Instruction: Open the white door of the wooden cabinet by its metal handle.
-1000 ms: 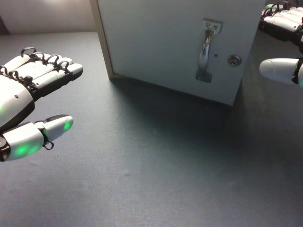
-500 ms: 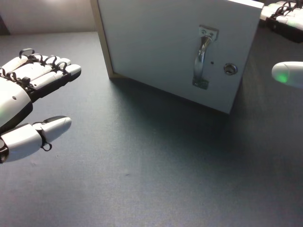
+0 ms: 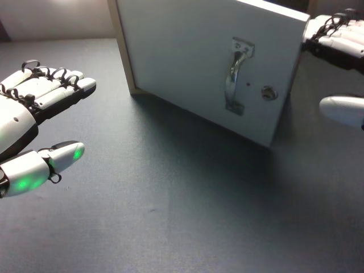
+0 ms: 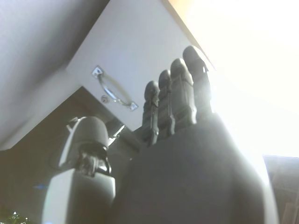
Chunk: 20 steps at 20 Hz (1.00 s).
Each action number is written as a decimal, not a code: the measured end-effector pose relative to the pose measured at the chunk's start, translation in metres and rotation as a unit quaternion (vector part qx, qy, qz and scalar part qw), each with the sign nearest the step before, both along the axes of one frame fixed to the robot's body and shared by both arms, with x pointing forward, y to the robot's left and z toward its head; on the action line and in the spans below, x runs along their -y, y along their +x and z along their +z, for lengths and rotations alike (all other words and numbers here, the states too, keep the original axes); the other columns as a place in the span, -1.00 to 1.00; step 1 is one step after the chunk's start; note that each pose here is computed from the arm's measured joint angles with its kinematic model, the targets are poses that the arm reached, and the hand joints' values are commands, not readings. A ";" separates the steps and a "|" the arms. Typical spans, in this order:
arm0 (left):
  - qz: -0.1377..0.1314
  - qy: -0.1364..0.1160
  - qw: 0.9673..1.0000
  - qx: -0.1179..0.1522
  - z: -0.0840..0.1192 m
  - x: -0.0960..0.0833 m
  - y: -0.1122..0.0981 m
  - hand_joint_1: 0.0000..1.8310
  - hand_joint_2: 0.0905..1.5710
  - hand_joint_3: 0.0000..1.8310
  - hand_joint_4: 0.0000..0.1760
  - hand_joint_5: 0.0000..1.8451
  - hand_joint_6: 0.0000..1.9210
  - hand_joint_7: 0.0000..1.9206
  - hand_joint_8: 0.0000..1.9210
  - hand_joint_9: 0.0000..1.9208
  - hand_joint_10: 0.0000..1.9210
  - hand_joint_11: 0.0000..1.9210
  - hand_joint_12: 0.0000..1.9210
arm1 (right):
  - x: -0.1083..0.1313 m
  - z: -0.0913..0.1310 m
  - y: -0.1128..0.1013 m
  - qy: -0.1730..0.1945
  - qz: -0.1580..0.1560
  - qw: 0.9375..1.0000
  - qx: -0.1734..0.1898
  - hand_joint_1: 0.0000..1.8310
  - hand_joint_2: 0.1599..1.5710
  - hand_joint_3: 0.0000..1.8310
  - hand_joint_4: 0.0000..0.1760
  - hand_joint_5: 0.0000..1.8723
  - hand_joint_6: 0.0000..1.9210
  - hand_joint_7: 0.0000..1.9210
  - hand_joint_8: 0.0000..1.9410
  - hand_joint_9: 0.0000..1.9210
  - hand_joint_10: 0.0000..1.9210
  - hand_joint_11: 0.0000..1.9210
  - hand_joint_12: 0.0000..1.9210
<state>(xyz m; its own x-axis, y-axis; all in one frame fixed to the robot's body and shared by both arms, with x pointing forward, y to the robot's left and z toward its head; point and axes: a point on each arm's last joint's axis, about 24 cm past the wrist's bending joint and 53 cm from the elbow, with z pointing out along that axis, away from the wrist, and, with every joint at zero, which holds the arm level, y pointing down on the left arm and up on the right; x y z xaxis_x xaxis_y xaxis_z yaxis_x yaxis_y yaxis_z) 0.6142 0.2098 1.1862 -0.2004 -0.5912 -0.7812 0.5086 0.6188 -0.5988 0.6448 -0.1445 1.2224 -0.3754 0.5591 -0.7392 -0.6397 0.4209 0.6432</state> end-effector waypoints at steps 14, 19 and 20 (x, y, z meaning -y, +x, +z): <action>0.007 -0.004 1.000 0.006 0.005 -0.005 0.001 -0.78 0.85 -1.00 -1.00 -0.87 -1.00 -0.91 -1.00 -0.91 -1.00 -0.99 -0.69 | -0.020 -0.008 -0.020 -0.017 0.053 0.998 -0.005 -1.00 0.77 -0.99 -1.00 -1.00 -1.00 -1.00 -1.00 -1.00 -1.00 -0.99 -1.00; 0.008 -0.005 1.000 0.007 0.005 -0.006 0.001 -0.77 0.87 -1.00 -1.00 -0.87 -1.00 -0.93 -1.00 -0.91 -1.00 -0.97 -0.68 | -0.027 -0.010 -0.025 -0.016 0.069 0.997 -0.010 -1.00 0.80 -0.98 -1.00 -1.00 -1.00 -1.00 -1.00 -1.00 -1.00 -1.00 -1.00; 0.008 -0.005 1.000 0.007 0.005 -0.006 0.000 -0.77 0.87 -0.99 -1.00 -0.86 -1.00 -0.93 -1.00 -0.91 -1.00 -0.97 -0.68 | -0.030 -0.011 -0.026 -0.014 0.072 0.997 -0.011 -1.00 0.80 -0.99 -1.00 -1.00 -1.00 -1.00 -1.00 -1.00 -1.00 -1.00 -1.00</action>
